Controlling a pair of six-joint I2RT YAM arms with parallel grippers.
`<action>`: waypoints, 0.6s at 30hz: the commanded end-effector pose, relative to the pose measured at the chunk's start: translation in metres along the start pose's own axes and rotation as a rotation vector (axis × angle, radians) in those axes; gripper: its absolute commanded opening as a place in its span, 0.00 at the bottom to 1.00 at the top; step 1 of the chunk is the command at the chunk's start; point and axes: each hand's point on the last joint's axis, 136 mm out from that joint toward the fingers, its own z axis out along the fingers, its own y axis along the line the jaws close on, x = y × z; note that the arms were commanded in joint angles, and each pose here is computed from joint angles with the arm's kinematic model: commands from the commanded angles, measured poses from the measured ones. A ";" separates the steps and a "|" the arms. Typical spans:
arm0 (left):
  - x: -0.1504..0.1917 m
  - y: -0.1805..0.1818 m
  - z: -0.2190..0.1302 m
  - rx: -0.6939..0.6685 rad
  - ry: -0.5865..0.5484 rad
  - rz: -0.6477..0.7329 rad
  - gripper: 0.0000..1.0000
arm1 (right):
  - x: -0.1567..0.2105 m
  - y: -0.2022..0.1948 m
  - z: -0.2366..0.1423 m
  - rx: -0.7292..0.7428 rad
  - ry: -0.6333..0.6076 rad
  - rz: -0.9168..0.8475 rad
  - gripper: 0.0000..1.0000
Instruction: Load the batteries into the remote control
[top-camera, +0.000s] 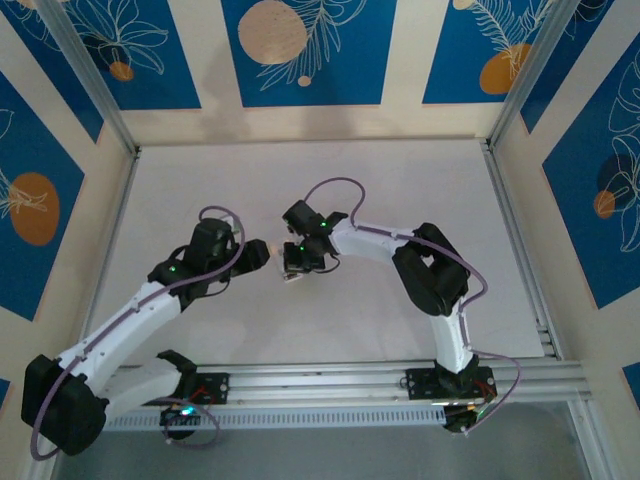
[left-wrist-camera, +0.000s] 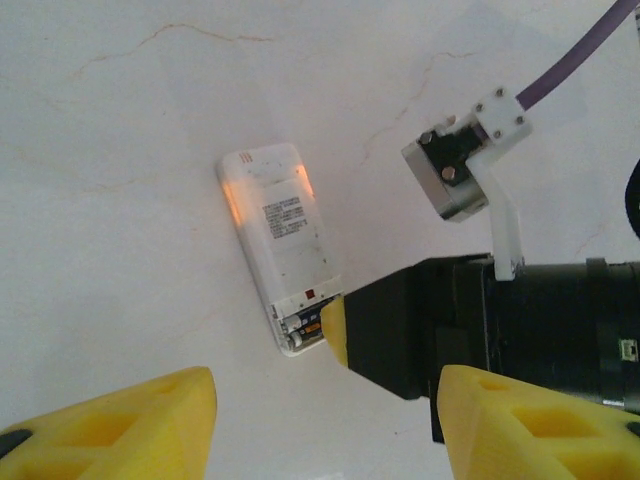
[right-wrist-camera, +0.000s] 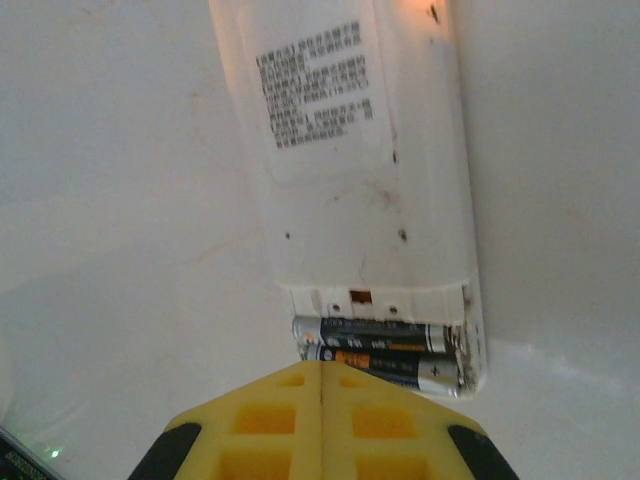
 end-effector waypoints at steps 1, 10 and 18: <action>0.006 0.015 0.002 -0.046 0.008 -0.006 0.61 | -0.011 0.006 -0.004 -0.010 -0.010 -0.009 0.02; 0.009 0.016 0.007 -0.037 0.017 -0.027 0.62 | 0.004 -0.003 0.012 -0.005 0.034 0.018 0.02; 0.011 0.016 0.009 -0.034 0.022 -0.034 0.63 | 0.013 -0.019 0.031 0.026 0.070 0.033 0.02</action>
